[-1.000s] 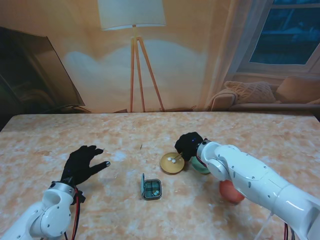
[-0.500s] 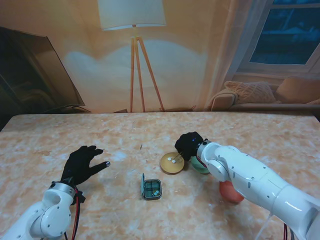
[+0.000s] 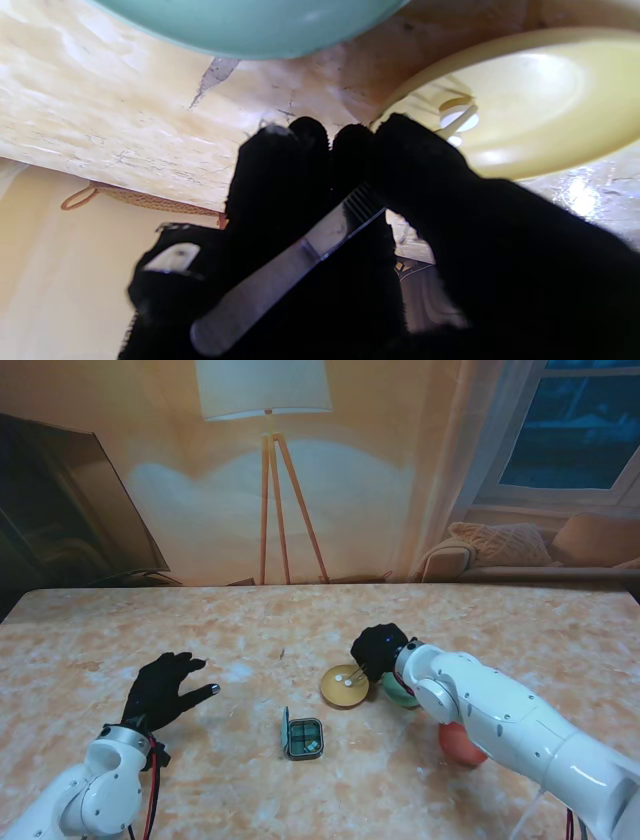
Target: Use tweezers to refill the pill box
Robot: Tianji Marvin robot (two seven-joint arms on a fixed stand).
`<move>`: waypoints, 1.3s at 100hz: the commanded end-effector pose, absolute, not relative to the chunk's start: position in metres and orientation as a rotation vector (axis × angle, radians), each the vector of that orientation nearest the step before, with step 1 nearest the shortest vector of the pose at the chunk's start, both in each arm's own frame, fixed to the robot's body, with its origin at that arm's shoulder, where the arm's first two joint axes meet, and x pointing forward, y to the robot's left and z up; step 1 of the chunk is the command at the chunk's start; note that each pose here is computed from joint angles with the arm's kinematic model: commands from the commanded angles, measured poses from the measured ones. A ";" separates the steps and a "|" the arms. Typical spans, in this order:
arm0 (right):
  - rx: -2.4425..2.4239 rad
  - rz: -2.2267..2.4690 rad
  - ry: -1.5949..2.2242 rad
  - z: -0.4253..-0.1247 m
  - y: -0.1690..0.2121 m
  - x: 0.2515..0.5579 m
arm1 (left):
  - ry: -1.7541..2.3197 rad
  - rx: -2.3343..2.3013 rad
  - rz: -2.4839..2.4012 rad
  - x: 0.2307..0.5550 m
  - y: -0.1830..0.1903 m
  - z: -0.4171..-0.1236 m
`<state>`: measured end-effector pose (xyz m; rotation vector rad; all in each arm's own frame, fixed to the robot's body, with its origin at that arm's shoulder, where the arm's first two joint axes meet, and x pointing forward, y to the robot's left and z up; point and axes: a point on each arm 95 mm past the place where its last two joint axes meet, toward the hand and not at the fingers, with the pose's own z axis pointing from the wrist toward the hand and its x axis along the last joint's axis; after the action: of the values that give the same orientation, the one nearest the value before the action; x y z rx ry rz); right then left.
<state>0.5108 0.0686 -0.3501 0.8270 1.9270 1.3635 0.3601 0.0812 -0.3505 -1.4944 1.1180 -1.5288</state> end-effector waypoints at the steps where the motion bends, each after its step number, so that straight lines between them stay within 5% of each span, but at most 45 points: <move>1: 0.829 1.371 1.943 -0.354 0.073 0.506 | 1.132 -1.508 -1.529 0.359 0.079 -0.353; 60: 0.868 1.565 1.901 -0.339 0.095 0.474 | 1.149 -1.495 -1.517 0.362 0.080 -0.347; 130: 0.945 1.705 1.961 -0.361 0.115 0.434 | 1.149 -1.482 -1.521 0.363 0.078 -0.347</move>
<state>0.4423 0.1090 -0.3541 0.9372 1.9208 1.7102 0.3636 0.0800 -0.3464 -1.4775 1.1405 -1.5207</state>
